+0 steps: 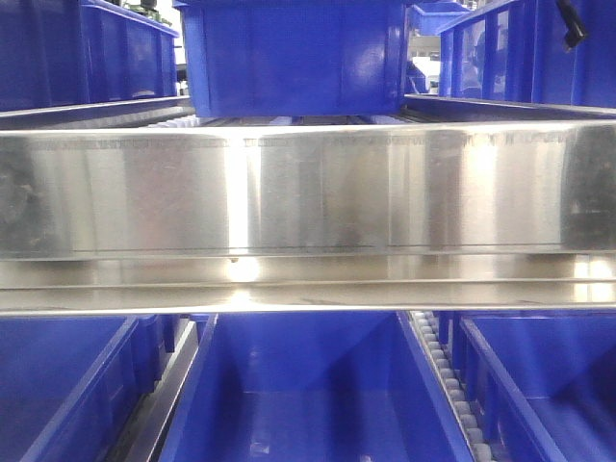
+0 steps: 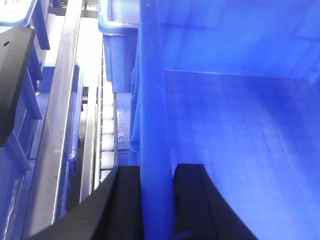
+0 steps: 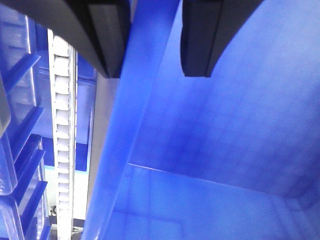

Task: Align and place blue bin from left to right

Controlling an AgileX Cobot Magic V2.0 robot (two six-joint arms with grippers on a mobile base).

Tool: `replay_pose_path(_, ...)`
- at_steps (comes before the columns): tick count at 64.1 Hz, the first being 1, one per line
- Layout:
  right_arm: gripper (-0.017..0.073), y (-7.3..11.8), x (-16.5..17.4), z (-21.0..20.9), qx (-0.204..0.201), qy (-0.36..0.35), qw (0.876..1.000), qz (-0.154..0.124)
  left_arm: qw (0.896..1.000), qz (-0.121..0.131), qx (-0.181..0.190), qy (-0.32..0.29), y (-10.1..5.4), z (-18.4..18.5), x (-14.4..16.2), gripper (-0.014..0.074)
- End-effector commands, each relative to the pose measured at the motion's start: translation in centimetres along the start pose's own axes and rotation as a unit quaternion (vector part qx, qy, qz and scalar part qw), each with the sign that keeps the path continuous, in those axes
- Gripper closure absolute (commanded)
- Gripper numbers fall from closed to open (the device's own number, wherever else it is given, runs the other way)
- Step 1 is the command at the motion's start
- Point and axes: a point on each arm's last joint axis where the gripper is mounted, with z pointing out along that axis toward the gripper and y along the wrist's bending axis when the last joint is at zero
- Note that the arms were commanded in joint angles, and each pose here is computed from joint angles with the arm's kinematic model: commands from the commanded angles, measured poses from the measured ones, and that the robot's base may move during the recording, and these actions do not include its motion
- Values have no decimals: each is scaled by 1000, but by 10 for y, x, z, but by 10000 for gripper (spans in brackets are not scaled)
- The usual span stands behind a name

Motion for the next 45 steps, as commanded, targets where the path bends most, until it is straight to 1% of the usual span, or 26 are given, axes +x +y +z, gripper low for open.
replay_pose_path(1,628,5,-12,-21,-20,-70,997,7,998,-5,46,-47,-11,-15,-8,610)
replay_pose_path(45,628,5,-12,-21,-20,-70,997,7,998,-5,46,-47,-11,-15,-8,610)
